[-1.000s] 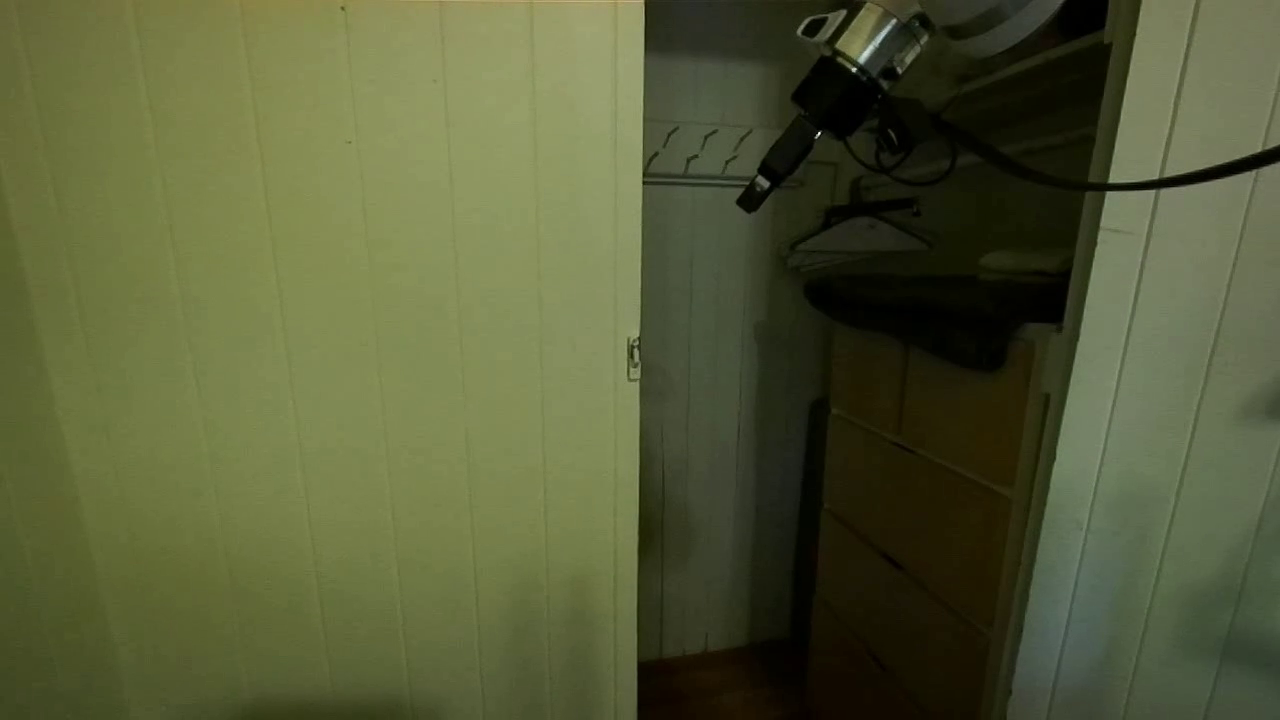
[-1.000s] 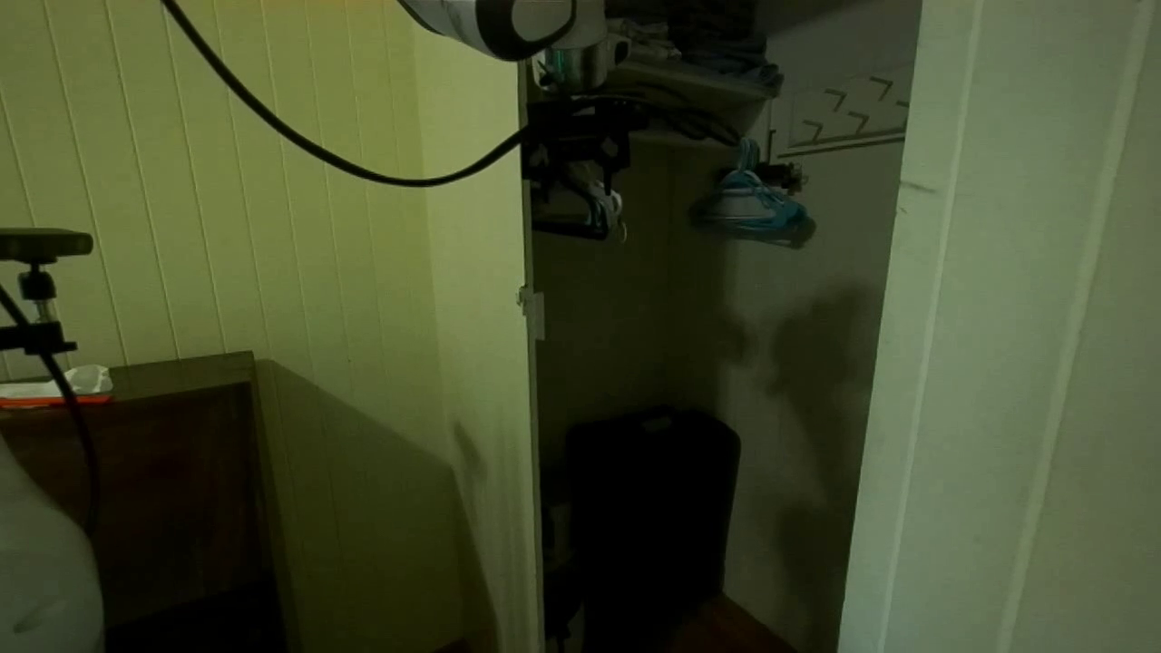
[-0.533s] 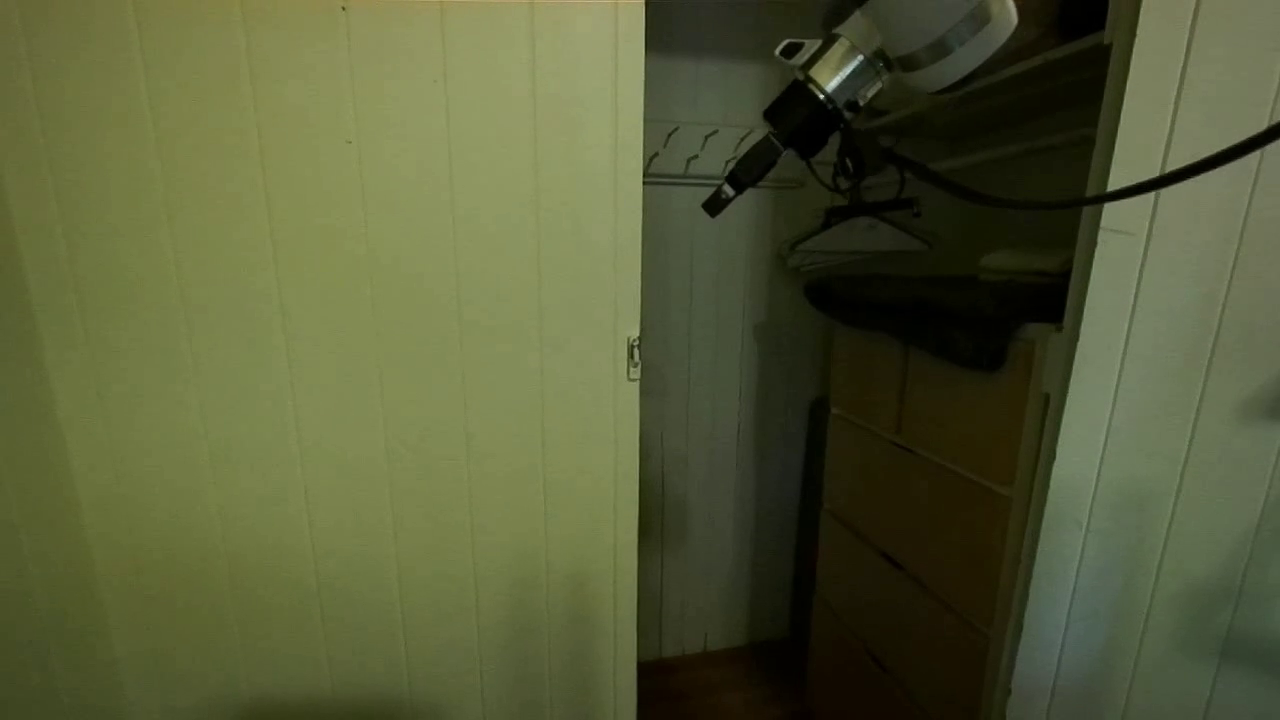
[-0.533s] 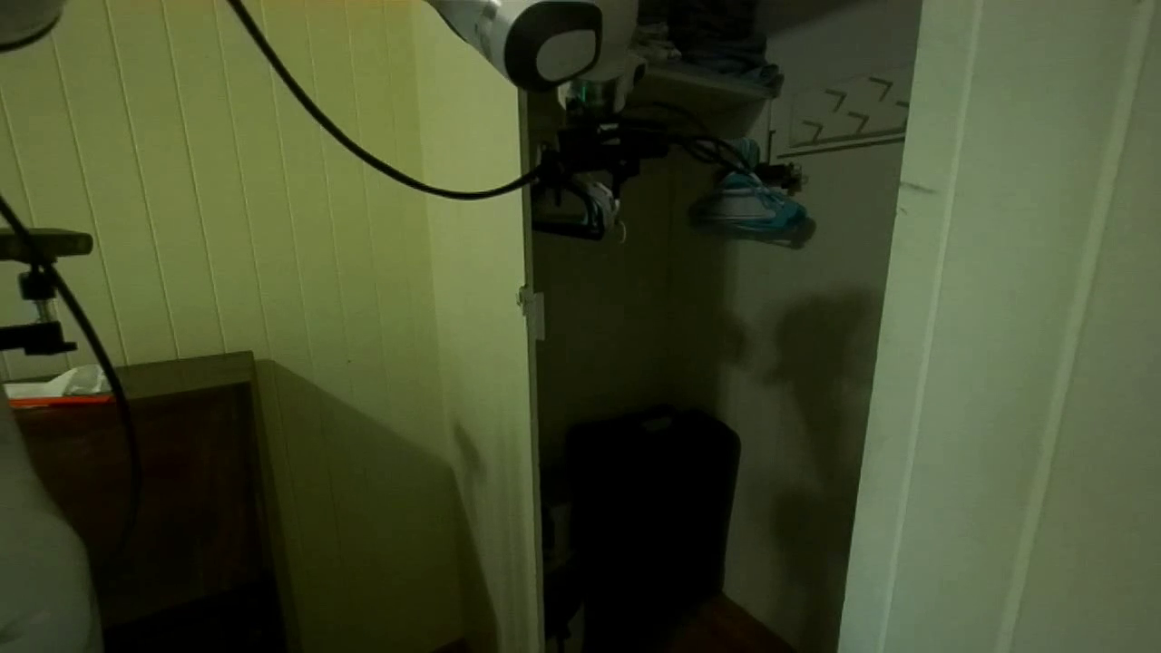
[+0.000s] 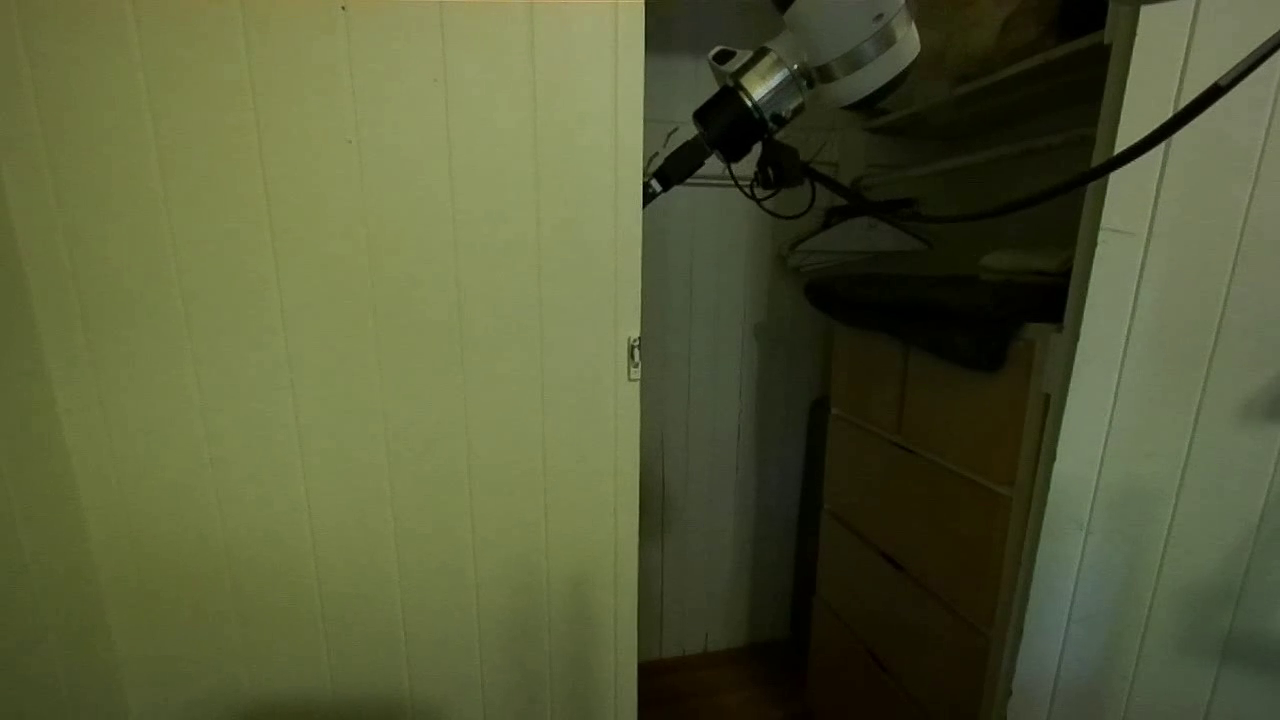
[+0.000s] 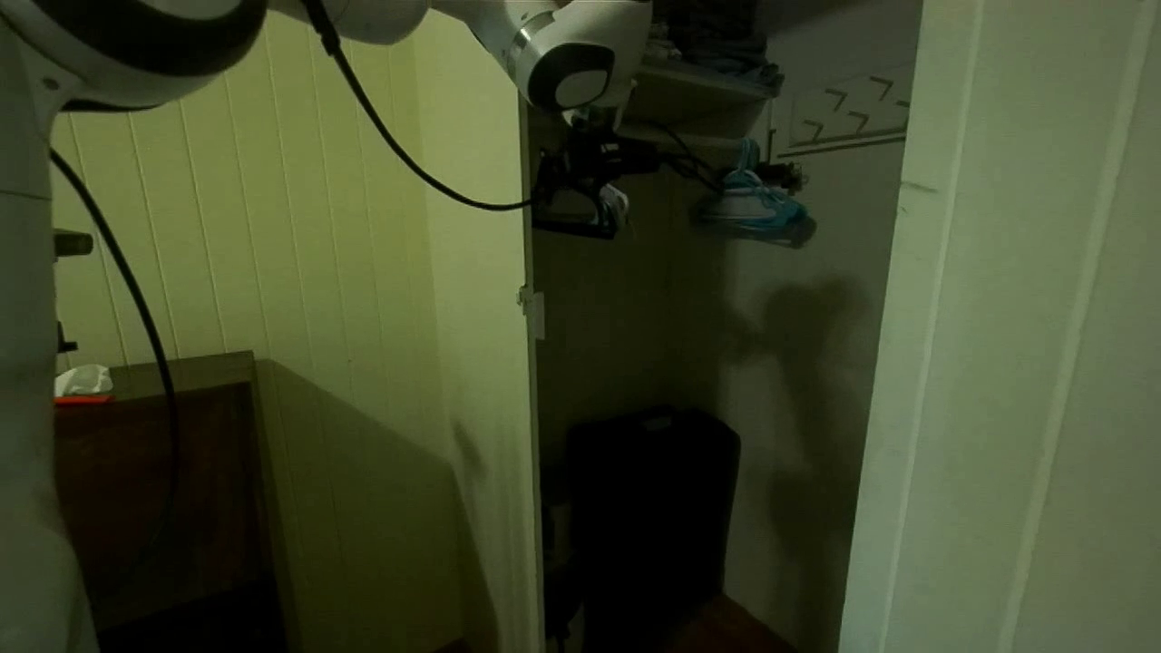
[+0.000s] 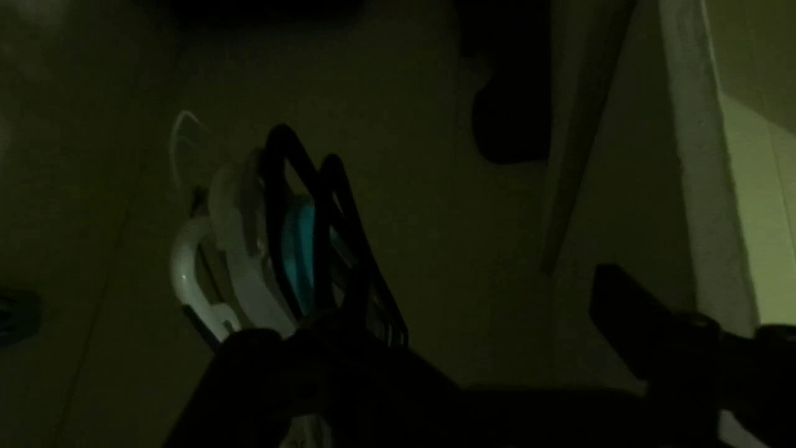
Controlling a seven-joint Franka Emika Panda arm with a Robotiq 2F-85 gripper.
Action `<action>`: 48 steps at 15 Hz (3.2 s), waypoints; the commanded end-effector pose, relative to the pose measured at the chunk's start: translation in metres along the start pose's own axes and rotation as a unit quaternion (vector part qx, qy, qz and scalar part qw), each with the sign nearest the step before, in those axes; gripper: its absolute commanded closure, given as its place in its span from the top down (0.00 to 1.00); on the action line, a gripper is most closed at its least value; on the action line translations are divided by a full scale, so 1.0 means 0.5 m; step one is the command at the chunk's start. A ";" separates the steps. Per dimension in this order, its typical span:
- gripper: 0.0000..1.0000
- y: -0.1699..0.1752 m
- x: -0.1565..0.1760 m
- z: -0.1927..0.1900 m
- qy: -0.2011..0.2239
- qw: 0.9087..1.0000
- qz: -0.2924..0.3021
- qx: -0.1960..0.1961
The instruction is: Take out one black hanger from the closet then hang it back on the rail.
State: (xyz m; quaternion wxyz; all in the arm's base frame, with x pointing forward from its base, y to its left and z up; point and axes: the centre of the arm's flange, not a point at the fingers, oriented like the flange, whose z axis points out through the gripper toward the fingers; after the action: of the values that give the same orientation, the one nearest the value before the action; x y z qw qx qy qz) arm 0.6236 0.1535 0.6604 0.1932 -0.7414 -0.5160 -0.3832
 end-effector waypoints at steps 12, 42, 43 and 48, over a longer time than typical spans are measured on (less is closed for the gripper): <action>0.63 0.061 0.014 0.025 0.025 0.998 -0.062 0.000; 0.01 0.087 -0.029 0.067 0.111 0.986 -0.122 0.004; 0.01 0.086 -0.027 0.066 0.107 0.987 -0.121 0.002; 0.01 0.079 -0.014 0.061 0.107 0.987 -0.121 0.005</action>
State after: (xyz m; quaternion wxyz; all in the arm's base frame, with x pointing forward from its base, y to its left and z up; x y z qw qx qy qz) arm 0.6665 0.1523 0.6314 0.2019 -0.6369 -0.5837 -0.4614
